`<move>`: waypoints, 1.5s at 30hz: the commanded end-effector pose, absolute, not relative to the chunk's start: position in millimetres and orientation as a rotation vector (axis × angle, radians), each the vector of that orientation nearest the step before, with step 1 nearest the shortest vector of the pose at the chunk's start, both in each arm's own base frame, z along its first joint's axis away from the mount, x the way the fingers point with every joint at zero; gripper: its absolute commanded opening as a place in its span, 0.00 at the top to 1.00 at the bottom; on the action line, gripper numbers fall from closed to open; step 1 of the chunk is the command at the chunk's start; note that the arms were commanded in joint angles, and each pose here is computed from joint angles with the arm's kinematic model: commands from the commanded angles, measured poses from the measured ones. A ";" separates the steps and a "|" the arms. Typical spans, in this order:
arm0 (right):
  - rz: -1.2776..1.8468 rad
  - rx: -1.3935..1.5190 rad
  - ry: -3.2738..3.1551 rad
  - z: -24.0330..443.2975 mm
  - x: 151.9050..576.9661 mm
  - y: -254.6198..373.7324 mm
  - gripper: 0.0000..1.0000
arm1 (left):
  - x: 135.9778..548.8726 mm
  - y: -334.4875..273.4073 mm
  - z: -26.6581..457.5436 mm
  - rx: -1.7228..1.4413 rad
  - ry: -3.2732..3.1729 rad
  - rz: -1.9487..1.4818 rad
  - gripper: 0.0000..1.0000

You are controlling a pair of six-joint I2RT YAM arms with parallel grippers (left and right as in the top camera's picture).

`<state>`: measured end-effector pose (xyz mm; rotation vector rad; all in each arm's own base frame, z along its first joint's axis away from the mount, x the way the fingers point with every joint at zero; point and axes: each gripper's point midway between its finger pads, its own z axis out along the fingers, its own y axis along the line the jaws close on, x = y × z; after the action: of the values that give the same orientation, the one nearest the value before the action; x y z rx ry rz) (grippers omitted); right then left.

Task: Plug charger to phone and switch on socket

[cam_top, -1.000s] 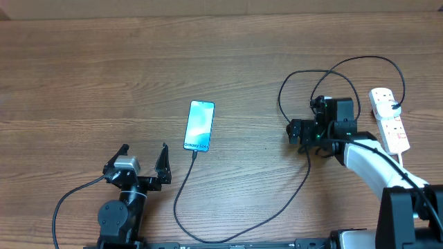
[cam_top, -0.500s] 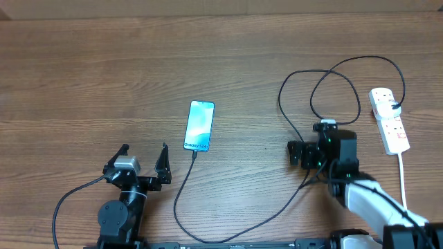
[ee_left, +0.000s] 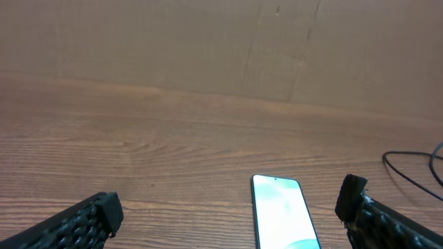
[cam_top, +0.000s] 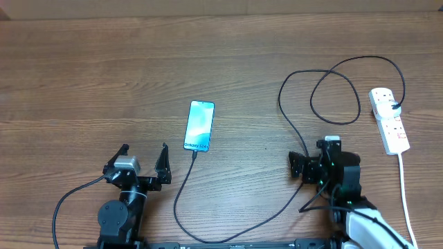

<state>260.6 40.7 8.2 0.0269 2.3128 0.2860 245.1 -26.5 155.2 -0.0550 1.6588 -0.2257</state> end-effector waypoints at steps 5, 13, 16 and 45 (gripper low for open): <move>0.305 0.053 2.272 9.9 250.4 40.9 0.00 | 244.9 -24.6 155.8 -0.045 1.651 -0.205 0.00; 0.307 0.056 2.264 12.3 243.7 40.5 0.00 | 244.9 -24.6 155.8 -0.045 1.651 -0.205 0.00; 0.307 0.055 2.258 14.6 242.8 40.4 0.00 | 244.9 -24.6 155.8 -0.045 1.651 -0.205 0.01; 0.318 0.024 2.080 60.1 243.5 42.0 0.00 | 244.9 -24.6 155.8 -0.045 1.651 -0.205 0.01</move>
<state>243.4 40.8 56.4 0.0300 2.1068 0.3107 245.1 -26.4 155.2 -0.0553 1.6588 -0.2254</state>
